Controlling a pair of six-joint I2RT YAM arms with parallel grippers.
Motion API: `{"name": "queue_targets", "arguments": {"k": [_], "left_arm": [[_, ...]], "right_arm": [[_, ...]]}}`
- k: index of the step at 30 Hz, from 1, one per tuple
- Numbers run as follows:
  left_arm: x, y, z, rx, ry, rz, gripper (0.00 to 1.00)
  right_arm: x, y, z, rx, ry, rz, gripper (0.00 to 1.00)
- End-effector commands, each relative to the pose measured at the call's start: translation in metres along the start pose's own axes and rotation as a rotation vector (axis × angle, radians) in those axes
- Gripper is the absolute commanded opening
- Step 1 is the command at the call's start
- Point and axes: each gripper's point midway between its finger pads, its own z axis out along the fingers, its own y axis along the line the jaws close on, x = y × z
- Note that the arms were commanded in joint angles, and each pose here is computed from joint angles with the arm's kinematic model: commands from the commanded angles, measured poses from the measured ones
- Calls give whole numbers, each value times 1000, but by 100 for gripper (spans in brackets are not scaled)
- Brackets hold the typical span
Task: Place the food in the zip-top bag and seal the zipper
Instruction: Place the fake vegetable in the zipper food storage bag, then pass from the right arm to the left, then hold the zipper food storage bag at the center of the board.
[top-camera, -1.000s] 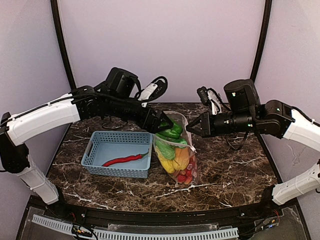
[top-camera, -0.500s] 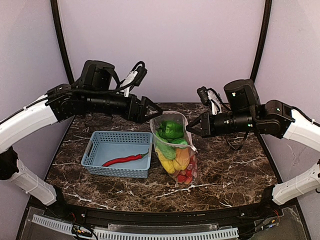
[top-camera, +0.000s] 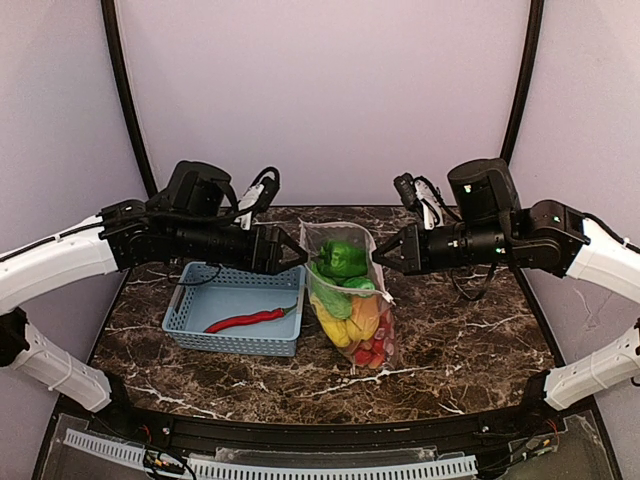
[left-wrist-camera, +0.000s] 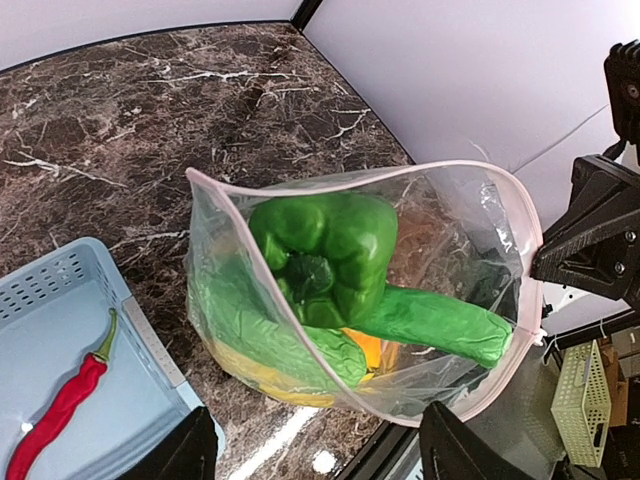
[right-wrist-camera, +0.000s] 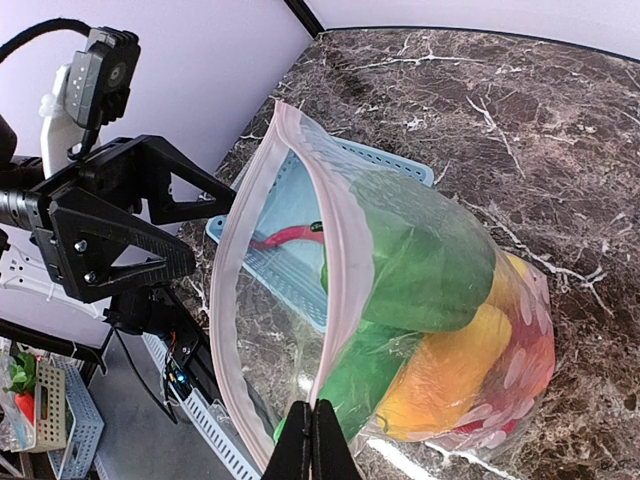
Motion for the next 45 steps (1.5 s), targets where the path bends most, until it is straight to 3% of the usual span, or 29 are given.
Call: {"name": "queue_targets", "arguments": {"k": [1,9,11,16,17,19,24,27,35,40,45], "left_arm": [[-9,-7,7,70,-35,-46,68],[-19,-7,29,129,-47,-104,61],[-18,-4,34,130,-36,-113,54],[-24,-7,39,165,-51,-145,14],[-29,-10,37,180,-69,-149,10],[-37,-14,33,192,-97,-153,2],[-61,-19,16,210,-188,-167,1],[-73,-16,7,220,-243,-202,1],[-94,-15,-14,218,-341,-219,1],[-92,-5,-14,187,-337,-225,1],[-91,1,-18,174,-340,-232,1]], "right_arm": [[-13,12,-6,-46,-43,1,0],[-11,10,-8,-38,-41,-5,0],[-11,11,-7,-39,-37,-11,0],[-12,12,-7,-36,-30,-34,0],[-14,13,-7,-35,-32,-42,0],[-17,14,-11,-28,-38,-60,11],[-25,10,-30,9,-77,-113,50],[-22,11,-43,-15,-100,-160,63],[16,28,-61,-169,-97,-305,65],[39,7,-36,-58,-45,-335,63],[32,-9,-25,38,-73,-326,56]]}}
